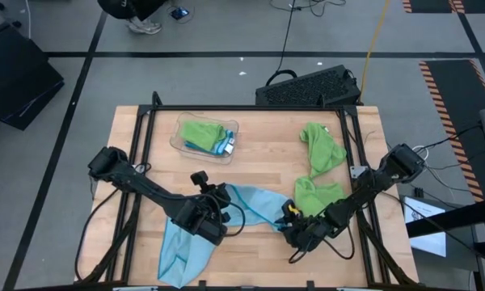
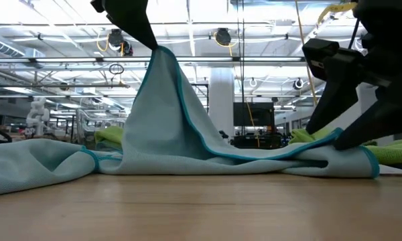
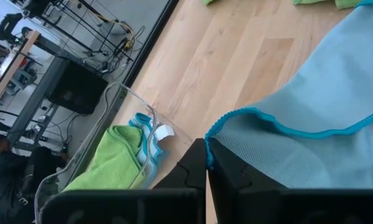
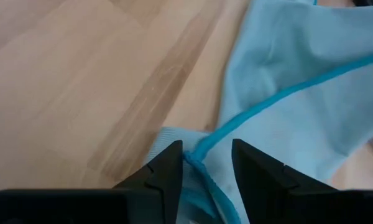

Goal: Fold microfiber towels
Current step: Fold the right blue microfiber cloth

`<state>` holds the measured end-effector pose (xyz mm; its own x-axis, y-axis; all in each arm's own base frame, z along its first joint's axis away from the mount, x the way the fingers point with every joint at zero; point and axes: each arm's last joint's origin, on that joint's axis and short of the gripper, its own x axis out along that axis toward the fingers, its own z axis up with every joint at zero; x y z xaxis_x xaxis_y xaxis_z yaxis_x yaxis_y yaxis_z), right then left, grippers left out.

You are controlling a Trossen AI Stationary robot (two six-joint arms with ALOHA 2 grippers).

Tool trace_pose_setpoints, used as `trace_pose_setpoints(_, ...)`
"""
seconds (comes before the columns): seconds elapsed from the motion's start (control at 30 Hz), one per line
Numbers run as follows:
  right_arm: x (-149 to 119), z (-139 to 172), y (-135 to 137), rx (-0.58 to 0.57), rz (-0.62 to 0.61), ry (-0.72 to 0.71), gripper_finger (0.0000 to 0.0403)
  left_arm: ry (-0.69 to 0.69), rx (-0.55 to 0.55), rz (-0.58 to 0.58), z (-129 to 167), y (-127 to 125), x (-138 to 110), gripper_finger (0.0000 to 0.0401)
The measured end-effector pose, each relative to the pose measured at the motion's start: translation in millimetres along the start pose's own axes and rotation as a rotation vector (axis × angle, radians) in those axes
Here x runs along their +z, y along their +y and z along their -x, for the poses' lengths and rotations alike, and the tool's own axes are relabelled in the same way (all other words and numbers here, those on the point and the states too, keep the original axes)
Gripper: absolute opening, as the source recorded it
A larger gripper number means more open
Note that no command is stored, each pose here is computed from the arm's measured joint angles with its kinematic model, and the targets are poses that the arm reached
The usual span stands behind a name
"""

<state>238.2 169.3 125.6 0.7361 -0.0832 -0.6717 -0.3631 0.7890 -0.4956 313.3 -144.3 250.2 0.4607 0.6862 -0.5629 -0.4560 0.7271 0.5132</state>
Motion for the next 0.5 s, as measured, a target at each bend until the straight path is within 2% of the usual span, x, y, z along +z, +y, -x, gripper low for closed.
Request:
trace_pose_setpoints(0.17,-0.8,0.0,-1.1,-0.04,0.012,0.012,0.0112,-0.004,-0.004,0.007,0.0,-0.6,0.7,0.0004)
trace_pose_setpoints(0.5,-0.3,0.8,-0.1,-0.049,0.034,0.009,0.0031,-0.024,-0.022,0.003,0.3,-3.2,3.5,0.0006)
